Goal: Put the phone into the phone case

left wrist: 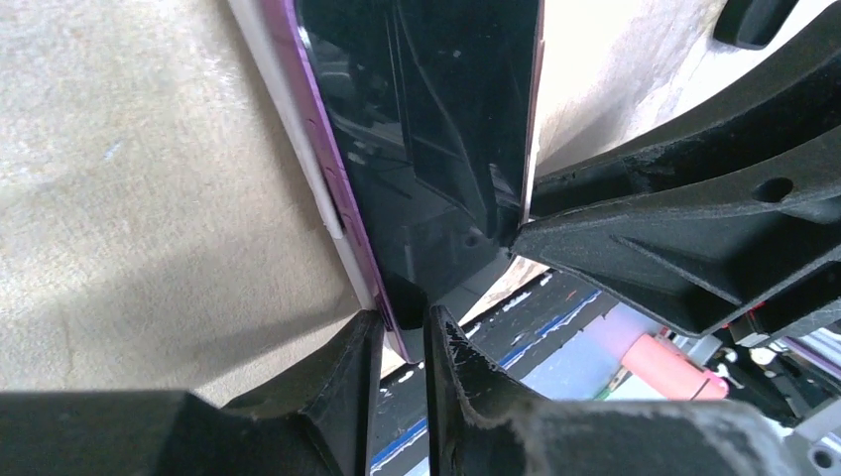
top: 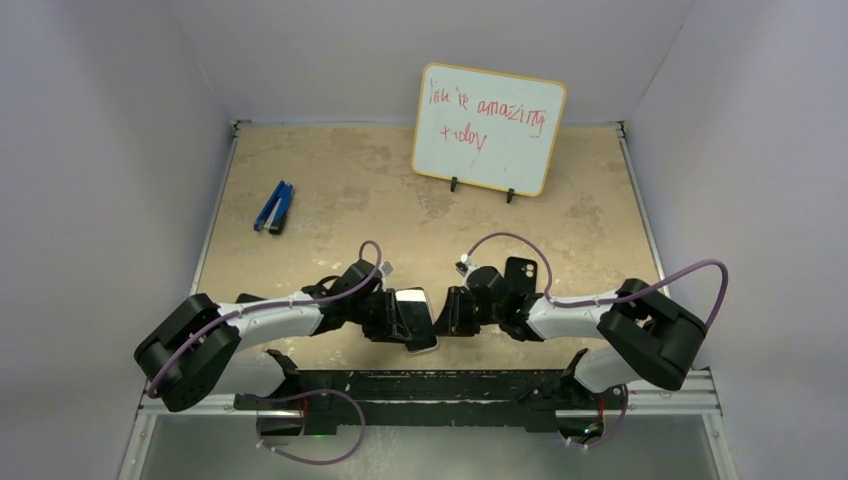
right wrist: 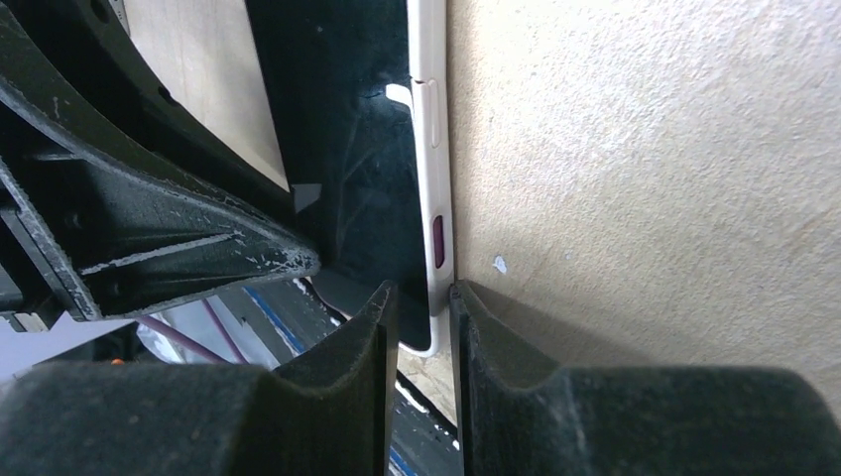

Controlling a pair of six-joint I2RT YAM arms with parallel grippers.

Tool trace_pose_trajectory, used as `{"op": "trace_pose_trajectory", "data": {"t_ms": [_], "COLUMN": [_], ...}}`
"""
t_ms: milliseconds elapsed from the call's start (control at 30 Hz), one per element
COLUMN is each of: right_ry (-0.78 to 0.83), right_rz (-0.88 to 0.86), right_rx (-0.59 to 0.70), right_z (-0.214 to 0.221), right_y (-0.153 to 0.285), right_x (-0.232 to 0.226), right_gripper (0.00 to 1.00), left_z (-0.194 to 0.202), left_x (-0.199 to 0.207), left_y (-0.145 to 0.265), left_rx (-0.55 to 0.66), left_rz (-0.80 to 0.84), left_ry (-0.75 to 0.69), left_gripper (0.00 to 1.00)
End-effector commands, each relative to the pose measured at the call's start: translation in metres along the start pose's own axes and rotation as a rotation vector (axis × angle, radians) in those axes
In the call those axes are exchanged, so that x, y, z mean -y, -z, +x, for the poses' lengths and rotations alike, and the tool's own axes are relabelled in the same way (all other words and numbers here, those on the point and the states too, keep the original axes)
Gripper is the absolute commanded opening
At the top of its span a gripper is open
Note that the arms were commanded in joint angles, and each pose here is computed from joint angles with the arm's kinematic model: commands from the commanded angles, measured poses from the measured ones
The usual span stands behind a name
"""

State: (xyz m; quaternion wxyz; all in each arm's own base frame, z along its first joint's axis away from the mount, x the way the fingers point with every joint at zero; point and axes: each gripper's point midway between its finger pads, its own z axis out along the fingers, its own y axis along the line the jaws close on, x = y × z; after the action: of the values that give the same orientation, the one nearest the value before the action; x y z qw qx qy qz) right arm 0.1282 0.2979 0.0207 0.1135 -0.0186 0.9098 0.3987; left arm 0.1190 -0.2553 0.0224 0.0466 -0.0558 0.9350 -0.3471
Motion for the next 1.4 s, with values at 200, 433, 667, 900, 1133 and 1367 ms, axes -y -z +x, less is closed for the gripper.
{"op": "trace_pose_trajectory", "data": {"t_ms": [200, 433, 667, 900, 1133, 1367], "right_ry": [0.028, 0.07, 0.092, 0.074, -0.01, -0.026], "right_rz": [0.009, 0.034, 0.046, 0.011, -0.195, -0.434], "right_rx": [0.09, 0.149, 0.162, 0.11, 0.113, 0.145], "right_z": [-0.011, -0.031, -0.039, -0.029, -0.035, -0.046], "right_y": [0.019, 0.015, 0.002, -0.01, -0.006, 0.012], "right_x": [-0.014, -0.019, -0.016, -0.015, -0.059, -0.109], "right_gripper": [0.36, 0.49, 0.56, 0.67, 0.66, 0.65], "left_z": [-0.036, -0.061, -0.055, -0.045, -0.031, -0.028], "left_x": [0.02, 0.011, -0.002, -0.014, 0.0, -0.006], "left_y": [0.025, 0.027, 0.01, 0.006, 0.009, 0.009], "left_rx": [0.136, 0.19, 0.14, 0.108, 0.063, 0.058], "left_rz": [0.03, 0.032, 0.021, 0.001, 0.117, 0.098], "left_ry": [-0.033, -0.048, -0.045, -0.036, -0.002, -0.004], "left_gripper": [0.32, 0.3, 0.23, 0.13, 0.05, 0.02]}}
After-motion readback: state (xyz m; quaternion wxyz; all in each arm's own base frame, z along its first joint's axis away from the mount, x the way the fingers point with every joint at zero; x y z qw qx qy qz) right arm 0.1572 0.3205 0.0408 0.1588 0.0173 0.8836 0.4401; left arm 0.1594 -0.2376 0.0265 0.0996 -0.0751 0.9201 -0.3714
